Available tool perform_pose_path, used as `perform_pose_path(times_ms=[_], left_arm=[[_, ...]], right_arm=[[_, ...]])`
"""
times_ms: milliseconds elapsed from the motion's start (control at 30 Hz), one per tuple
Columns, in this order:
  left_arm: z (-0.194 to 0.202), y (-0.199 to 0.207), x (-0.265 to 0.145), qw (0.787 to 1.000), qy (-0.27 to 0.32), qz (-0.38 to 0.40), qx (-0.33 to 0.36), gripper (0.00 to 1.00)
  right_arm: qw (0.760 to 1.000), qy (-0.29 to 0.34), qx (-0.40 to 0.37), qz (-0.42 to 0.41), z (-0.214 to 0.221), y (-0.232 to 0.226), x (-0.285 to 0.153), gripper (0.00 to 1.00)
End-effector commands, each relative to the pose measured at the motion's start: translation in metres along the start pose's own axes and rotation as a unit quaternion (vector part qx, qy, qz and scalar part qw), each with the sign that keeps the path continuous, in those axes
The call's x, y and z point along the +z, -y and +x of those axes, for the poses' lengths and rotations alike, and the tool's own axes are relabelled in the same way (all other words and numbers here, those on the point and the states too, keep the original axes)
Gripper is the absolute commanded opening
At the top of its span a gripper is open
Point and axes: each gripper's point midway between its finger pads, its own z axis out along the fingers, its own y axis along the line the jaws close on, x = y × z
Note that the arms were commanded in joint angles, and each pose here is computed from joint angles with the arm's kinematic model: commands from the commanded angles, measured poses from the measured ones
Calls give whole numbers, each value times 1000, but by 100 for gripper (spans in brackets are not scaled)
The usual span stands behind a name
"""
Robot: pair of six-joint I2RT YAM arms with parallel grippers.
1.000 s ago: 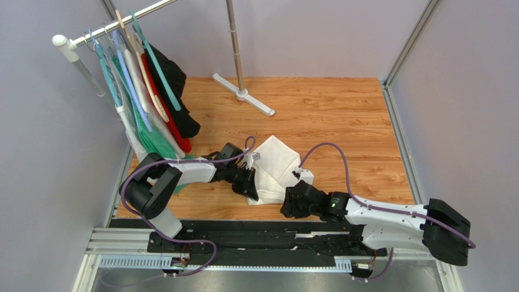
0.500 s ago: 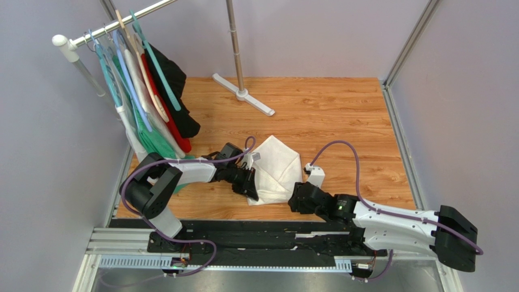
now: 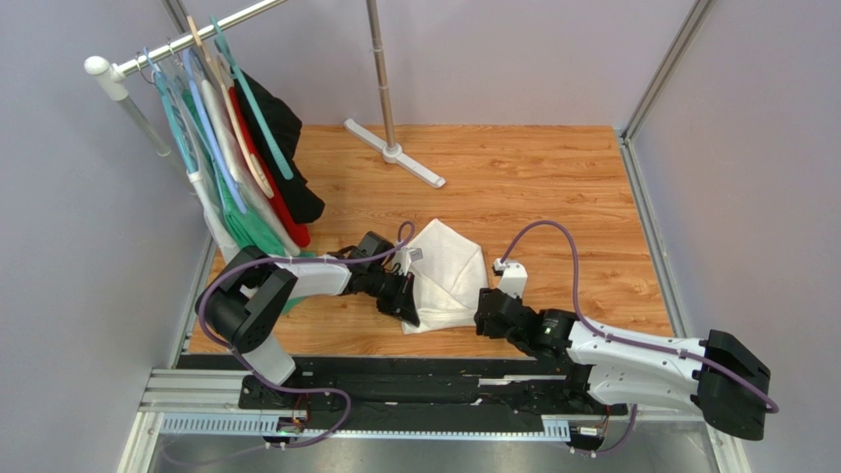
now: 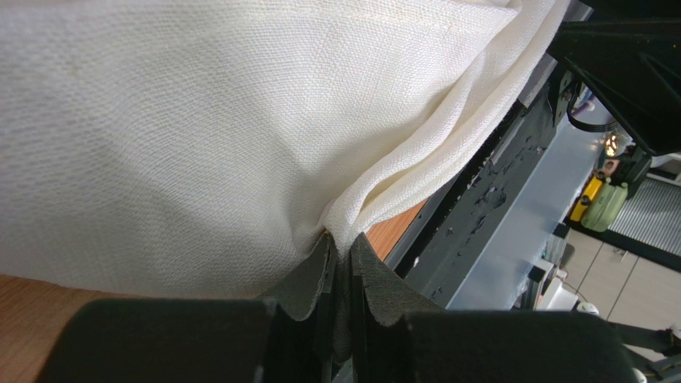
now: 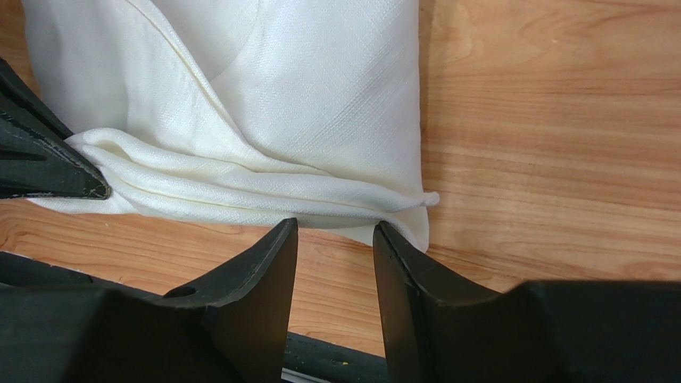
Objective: Fold the napkin, place the utensils inside, and roll it up
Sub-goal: Roll the napkin with the utensil
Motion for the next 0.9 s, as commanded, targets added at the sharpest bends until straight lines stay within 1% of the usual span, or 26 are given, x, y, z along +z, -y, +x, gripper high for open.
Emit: perform_pose_path(times_ms=[0, 433, 500, 567, 667, 700, 767, 833, 867], left_arm=[[15, -15, 3, 999, -19, -25, -14, 0], [15, -14, 3, 999, -16, -24, -17, 0], [16, -14, 3, 999, -17, -22, -19, 0], [16, -13, 3, 999, -18, -20, -22, 0], [16, -11, 3, 999, -23, -15, -27, 0], [16, -10, 3, 999, -25, -13, -30, 0], [16, -5, 4, 999, -34, -1, -38, 0], [18, -2, 4, 998, -41, 9, -44, 0], [20, -1, 4, 998, -44, 10, -48, 0]], right_arm=[[999, 33, -8, 1, -24, -8, 6, 44], [1000, -1, 0, 11, -9, 6, 29, 44], [1000, -6, 2, 2, -7, 4, 29, 45], [1000, 1, -6, -13, -14, -2, 25, 45], [997, 7, -60, -51, -31, -19, 11, 46], [993, 19, -91, -66, -44, -28, 4, 46], [987, 25, -132, -84, -49, -41, -7, 47], [973, 42, -189, -123, -51, -64, -22, 47], [969, 55, -202, -135, -53, -71, -26, 47]])
